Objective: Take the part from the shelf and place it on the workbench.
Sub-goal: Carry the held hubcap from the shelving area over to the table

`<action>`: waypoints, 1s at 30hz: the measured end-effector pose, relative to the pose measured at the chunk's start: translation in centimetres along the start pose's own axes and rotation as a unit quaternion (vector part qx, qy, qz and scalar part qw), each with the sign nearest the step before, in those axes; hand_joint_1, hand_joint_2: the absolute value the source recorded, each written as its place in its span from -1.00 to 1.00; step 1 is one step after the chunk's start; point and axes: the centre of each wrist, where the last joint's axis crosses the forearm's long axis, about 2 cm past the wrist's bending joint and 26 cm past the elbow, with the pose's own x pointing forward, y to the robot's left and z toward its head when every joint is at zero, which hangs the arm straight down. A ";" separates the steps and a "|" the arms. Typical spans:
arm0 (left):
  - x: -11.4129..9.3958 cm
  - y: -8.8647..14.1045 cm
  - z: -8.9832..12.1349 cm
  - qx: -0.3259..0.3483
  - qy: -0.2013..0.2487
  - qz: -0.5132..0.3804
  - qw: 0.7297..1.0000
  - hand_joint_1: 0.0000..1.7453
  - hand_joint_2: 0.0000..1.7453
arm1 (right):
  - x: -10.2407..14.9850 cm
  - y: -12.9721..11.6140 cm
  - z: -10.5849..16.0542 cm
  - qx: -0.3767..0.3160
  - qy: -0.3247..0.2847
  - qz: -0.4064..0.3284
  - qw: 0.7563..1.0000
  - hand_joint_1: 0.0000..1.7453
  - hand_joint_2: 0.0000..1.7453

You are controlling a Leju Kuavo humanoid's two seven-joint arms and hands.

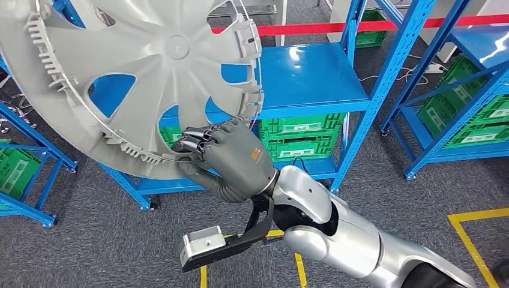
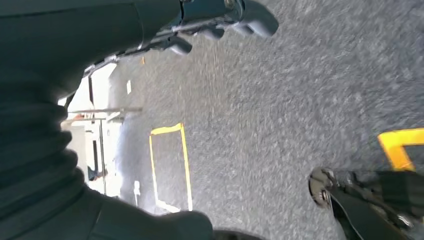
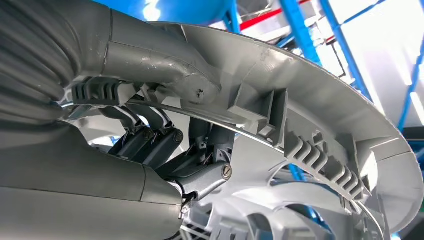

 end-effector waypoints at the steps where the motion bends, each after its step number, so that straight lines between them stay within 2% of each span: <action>1: -0.1 0.0 0.0 0.000 -0.001 0.001 1.000 -1.00 1.00 | 0.1 0.0 -0.2 0.000 -0.001 -0.002 1.000 1.00 1.00; 7: -0.6 -0.1 0.0 -0.001 -0.007 0.002 1.000 -1.00 1.00 | 0.3 -0.4 -1.0 0.000 -0.005 -0.004 1.000 1.00 1.00; 14: -0.5 0.0 0.0 -0.006 -0.012 -0.004 1.000 -1.00 1.00 | 0.0 -0.4 -0.7 0.004 0.008 0.001 1.000 1.00 1.00; 30: 1.7 0.7 0.0 -0.014 -0.023 -0.019 0.999 -1.00 1.00 | -0.1 -0.1 -0.3 0.002 0.025 0.031 0.999 1.00 1.00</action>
